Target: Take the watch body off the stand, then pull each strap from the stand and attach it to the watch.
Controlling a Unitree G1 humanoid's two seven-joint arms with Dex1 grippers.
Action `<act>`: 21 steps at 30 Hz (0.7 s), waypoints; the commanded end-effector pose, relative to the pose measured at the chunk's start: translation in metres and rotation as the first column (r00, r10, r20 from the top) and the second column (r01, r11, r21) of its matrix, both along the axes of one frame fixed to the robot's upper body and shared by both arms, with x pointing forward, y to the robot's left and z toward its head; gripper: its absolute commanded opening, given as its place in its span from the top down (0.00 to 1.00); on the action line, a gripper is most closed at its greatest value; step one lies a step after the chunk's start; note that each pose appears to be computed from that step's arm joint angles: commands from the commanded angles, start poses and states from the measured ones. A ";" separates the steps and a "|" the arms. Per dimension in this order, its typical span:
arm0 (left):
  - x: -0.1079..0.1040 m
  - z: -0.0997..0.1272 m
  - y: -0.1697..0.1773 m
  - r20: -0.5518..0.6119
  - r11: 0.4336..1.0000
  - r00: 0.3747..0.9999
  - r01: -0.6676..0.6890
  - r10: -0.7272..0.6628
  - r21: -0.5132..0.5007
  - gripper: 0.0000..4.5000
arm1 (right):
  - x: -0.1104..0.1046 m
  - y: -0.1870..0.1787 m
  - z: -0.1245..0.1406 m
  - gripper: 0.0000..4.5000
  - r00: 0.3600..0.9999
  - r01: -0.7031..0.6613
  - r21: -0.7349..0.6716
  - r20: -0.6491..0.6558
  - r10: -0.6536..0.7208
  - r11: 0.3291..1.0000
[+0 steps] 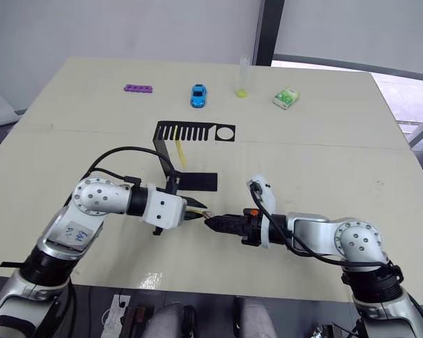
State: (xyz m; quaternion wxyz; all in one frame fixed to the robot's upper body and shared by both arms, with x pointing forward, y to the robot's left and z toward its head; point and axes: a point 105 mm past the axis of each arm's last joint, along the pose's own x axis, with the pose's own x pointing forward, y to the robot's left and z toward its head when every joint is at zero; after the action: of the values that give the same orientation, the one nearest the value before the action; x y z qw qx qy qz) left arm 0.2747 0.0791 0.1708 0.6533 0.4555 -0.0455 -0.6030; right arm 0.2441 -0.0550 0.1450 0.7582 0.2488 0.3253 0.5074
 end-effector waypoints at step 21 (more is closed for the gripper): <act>-0.048 0.011 0.112 -0.167 0.938 0.971 -0.212 0.170 -0.275 0.00 | -0.010 -0.014 0.013 0.66 0.137 -0.087 -0.466 0.870 0.474 0.880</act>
State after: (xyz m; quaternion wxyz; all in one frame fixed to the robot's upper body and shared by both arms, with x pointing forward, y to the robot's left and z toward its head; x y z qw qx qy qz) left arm 0.2286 0.1867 0.1747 0.7680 0.3099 -0.0277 -0.5598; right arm 0.2410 -0.0699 0.1555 0.7377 -0.2723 -0.0753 0.6131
